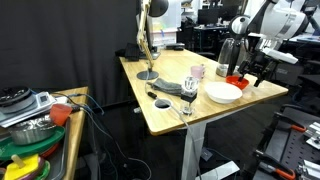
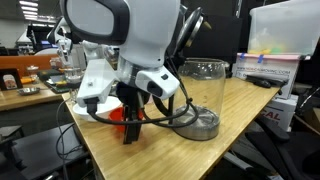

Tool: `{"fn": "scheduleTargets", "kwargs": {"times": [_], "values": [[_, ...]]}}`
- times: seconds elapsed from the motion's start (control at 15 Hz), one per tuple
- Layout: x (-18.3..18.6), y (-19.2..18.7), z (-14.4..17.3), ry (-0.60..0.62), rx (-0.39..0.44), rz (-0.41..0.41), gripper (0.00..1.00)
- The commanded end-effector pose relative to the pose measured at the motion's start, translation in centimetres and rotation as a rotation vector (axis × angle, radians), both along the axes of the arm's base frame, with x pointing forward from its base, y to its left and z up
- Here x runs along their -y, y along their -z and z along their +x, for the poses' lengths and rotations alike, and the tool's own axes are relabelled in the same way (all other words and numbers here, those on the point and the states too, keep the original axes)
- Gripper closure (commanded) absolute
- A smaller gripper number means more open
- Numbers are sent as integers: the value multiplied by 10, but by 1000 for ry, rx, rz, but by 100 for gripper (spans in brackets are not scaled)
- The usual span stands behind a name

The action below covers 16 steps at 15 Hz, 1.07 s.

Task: Pour some rice from the orange bowl into the white bowl

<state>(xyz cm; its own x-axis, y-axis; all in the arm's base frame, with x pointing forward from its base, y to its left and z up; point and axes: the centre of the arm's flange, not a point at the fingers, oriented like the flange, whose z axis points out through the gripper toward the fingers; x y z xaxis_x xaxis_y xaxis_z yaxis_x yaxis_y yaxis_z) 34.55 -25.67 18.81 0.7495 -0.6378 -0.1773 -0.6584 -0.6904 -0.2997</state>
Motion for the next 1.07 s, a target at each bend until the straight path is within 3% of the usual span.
{"fn": "scheduleTargets", "kwargs": {"times": [0.0,0.2,0.33,1.0], "values": [[5,2,9,22,7,19,0],[8,-2,12,32,16,13,0],[10,-2,13,34,21,15,27],[0,3,21,10,20,27,97]]}}
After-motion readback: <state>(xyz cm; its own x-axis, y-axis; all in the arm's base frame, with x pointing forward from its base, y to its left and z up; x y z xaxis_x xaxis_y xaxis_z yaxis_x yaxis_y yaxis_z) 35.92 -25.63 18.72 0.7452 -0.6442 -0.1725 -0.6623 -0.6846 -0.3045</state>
